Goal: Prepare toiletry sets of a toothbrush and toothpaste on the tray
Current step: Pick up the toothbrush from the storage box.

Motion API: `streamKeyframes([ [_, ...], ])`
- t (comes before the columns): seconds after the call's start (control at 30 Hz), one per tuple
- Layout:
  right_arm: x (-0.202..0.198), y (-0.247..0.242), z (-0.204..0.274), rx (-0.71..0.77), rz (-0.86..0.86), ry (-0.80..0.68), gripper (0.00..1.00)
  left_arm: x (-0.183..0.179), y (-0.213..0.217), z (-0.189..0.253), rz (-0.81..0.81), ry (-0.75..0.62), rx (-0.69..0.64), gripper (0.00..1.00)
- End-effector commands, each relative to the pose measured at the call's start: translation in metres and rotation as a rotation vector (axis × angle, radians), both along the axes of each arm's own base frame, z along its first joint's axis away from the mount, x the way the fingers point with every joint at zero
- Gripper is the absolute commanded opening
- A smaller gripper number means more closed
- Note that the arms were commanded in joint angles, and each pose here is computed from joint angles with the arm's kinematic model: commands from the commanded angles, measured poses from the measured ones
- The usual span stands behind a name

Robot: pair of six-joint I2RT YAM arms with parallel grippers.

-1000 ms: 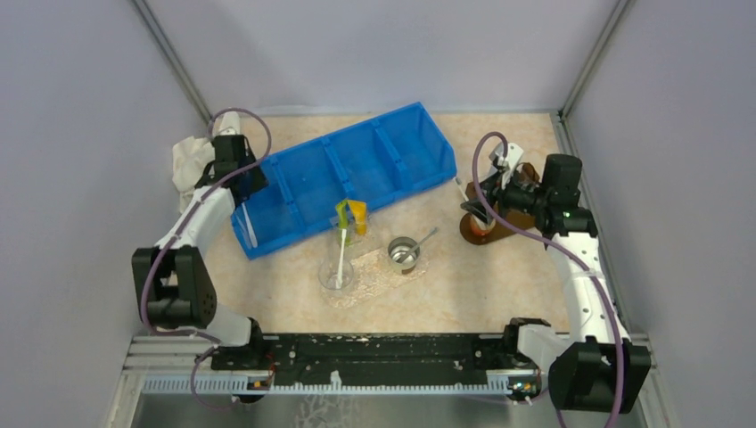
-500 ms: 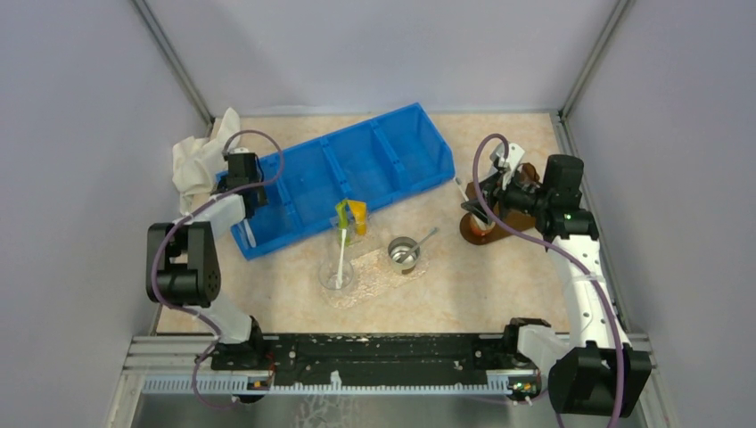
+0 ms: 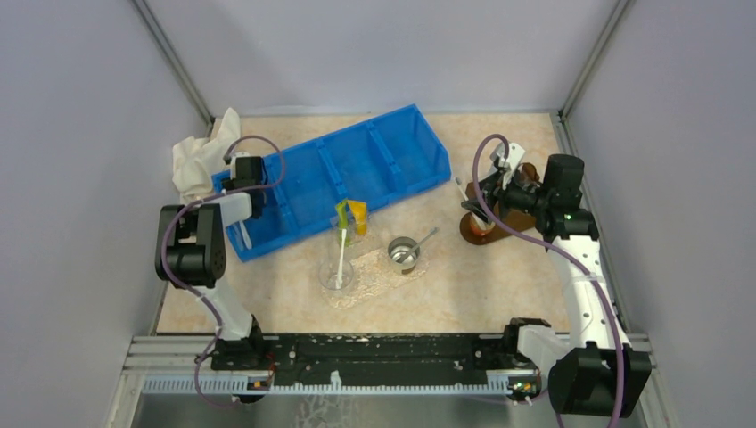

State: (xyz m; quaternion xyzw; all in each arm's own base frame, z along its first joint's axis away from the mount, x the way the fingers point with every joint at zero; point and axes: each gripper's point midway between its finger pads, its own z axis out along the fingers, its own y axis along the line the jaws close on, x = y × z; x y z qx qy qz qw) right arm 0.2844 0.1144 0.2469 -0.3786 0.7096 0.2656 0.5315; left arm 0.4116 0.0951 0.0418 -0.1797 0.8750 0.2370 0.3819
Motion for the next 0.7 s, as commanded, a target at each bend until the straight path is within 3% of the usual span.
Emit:
streamKeyframes([
  [0.0, 0.001, 0.002, 0.022, -0.002, 0.010, -0.090, 0.58, -0.001, 0.015, -0.008, 0.065, 0.029, 0.012, 0.56],
  [0.1, 0.001, 0.001, 0.023, -0.004, 0.008, -0.095, 0.58, -0.012, 0.013, -0.032, 0.102, 0.075, -0.095, 0.37],
  [0.13, 0.001, 0.002, 0.023, -0.004, 0.009, -0.095, 0.58, -0.015, 0.014, -0.037, 0.120, 0.075, -0.117, 0.36],
  [0.5, -0.001, 0.003, 0.026, -0.001, 0.016, -0.100, 0.58, -0.035, 0.008, -0.041, 0.169, 0.129, -0.182, 0.40],
  [0.67, -0.003, 0.003, 0.029, 0.002, 0.021, -0.110, 0.58, -0.041, -0.020, -0.049, 0.116, 0.113, -0.389, 0.21],
])
